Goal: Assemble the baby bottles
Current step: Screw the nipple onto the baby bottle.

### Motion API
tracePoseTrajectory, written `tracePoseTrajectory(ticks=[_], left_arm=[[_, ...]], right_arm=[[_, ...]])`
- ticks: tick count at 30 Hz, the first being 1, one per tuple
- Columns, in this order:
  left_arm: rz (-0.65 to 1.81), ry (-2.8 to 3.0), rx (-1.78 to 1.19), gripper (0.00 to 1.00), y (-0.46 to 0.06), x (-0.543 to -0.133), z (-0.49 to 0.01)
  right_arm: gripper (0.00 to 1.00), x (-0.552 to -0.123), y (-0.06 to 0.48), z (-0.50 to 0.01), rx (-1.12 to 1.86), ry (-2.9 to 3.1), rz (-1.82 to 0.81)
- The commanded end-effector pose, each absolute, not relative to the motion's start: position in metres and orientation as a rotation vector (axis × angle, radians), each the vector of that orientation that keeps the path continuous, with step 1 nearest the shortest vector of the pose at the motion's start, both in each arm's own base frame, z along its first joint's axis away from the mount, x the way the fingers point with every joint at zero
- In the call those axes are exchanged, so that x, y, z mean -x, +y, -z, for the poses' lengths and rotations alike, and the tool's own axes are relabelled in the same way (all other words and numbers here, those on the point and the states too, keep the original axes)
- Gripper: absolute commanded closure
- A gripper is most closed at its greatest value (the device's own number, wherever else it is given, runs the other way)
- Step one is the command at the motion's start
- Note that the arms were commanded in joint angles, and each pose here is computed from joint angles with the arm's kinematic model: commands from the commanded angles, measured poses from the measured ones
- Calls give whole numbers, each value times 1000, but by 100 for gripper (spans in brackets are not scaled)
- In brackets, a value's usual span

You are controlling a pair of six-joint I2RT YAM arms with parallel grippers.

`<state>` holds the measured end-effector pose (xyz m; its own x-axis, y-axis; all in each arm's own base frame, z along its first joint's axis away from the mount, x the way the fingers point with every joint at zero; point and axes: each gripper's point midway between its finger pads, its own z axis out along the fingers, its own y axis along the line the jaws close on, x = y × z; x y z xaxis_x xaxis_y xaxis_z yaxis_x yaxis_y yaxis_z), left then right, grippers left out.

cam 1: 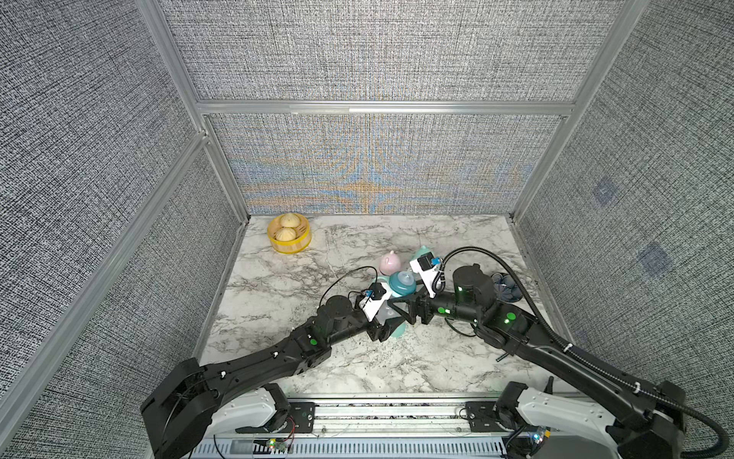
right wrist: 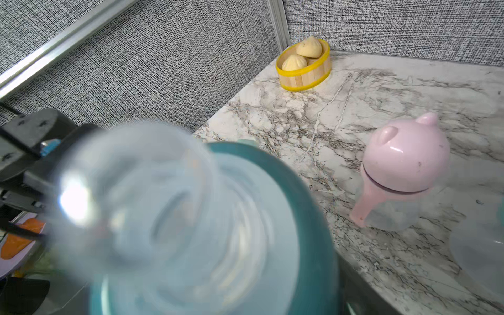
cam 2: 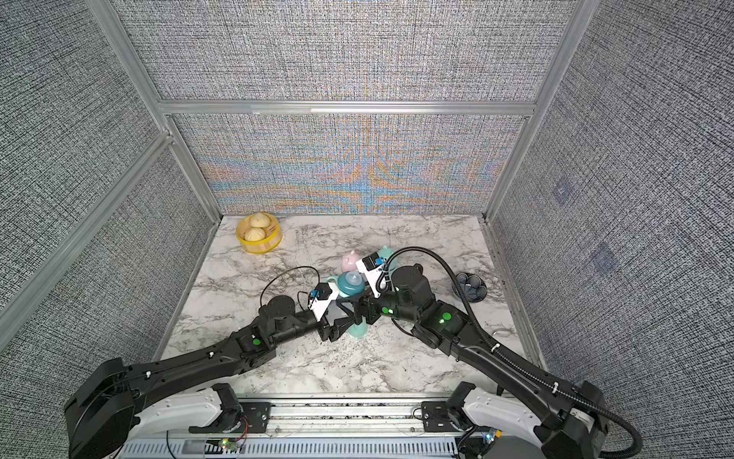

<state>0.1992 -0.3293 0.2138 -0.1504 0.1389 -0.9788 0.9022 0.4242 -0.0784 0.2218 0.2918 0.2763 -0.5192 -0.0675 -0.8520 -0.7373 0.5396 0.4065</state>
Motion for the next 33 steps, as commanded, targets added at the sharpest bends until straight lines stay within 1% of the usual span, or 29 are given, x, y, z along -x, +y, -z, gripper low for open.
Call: tracePoseTrajectory(ticks=[1,4,5,6,8,9,10,11,12,14,15,19,21,22,23,24,25,26,28,31,33], left_arm=[[906,1520,-942,100,-333,-196,-228],[893,1532,-937,100,-332,-198,-225],[883,1541,-933,98,-330,-199,-223],[874,1551,-927,93,-329,-200,-221],[848,1573,-911,62,-325,-203,-215],[839,1584,-903,50,-323,-204,-213],[829,1592,-897,41,-321,-205,-211],[826,1597,-894,37,-319,-204,-209],[825,1596,-895,36,-318,-203,-208],[816,1603,-879,30,-314,-204,-206],[810,1606,-875,28,-312,-204,-205],[799,1608,-862,31,-307,-203,-204],[803,1596,-863,46,-306,-201,-206],[807,1585,-861,50,-305,-200,-208],[812,1571,-857,52,-304,-199,-210],[816,1558,-852,56,-304,-199,-213],[819,1546,-850,62,-303,-198,-215],[820,1541,-849,67,-303,-198,-216],[814,1533,-849,69,-302,-198,-218],[795,1541,-843,69,-300,-199,-217],[797,1536,-843,73,-299,-199,-219]], right_arm=[[29,-232,295,-294,583,1870,-1040],[35,-234,296,-294,583,1868,-1038],[38,-235,296,-295,579,1868,-1030],[39,-236,295,-295,576,1874,-1020],[43,-239,293,-296,577,1879,-989],[43,-240,293,-297,583,1880,-975],[44,-241,292,-298,587,1880,-958],[45,-242,292,-299,592,1876,-946],[46,-243,292,-300,597,1873,-938],[48,-246,292,-303,605,1867,-918],[49,-247,293,-303,607,1867,-911],[51,-251,297,-305,617,1863,-903],[51,-251,301,-306,629,1858,-919],[50,-250,303,-306,635,1856,-931],[45,-250,305,-306,640,1857,-939],[36,-250,307,-305,644,1858,-945],[34,-251,308,-305,643,1859,-949],[34,-251,309,-304,640,1858,-954],[36,-251,309,-302,635,1866,-958],[40,-250,309,-300,643,1879,-958],[40,-247,310,-300,658,1878,-975]])
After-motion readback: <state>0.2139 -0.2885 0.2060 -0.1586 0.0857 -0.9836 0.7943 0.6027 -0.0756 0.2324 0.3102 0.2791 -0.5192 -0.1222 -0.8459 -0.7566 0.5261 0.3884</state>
